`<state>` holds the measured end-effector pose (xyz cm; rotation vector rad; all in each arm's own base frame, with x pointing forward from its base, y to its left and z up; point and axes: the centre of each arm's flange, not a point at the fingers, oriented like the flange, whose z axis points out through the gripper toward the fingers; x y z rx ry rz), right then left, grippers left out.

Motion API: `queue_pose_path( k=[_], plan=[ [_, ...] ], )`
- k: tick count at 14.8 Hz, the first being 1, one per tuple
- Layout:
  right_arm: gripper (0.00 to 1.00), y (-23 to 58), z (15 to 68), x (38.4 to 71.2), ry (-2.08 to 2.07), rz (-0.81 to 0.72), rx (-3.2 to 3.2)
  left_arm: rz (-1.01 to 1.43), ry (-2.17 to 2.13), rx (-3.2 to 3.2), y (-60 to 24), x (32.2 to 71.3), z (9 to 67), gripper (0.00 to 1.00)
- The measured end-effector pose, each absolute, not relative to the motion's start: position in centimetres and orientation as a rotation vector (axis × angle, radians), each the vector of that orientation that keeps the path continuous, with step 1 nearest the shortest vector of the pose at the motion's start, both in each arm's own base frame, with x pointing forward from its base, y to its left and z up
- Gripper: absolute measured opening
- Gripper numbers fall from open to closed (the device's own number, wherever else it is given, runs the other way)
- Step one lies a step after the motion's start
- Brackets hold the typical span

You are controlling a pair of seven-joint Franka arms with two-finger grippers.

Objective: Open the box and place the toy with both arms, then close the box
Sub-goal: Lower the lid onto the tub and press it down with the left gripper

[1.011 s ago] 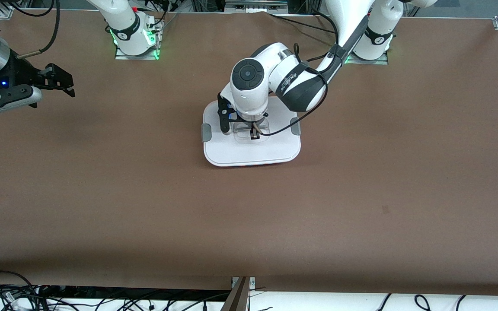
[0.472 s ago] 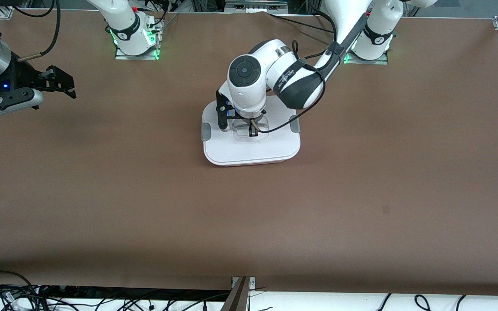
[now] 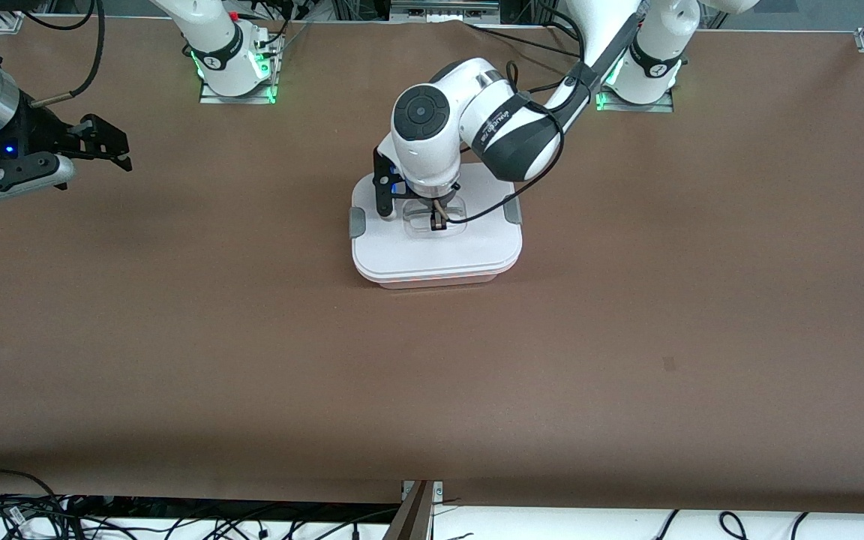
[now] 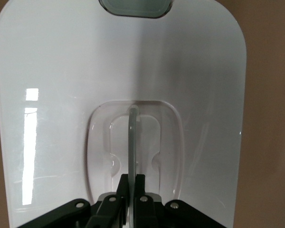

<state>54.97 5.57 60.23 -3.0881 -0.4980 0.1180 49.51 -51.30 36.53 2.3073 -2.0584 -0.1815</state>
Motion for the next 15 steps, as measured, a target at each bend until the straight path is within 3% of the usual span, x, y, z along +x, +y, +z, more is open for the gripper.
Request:
queue_pose_path(
  k=[15],
  plan=[
    [1.0, 5.6, 60.2, 55.0, -0.498, 0.118, -3.088, -0.187, -2.078, 2.368, -52.4, 48.3, 35.4, 0.07]
  ],
)
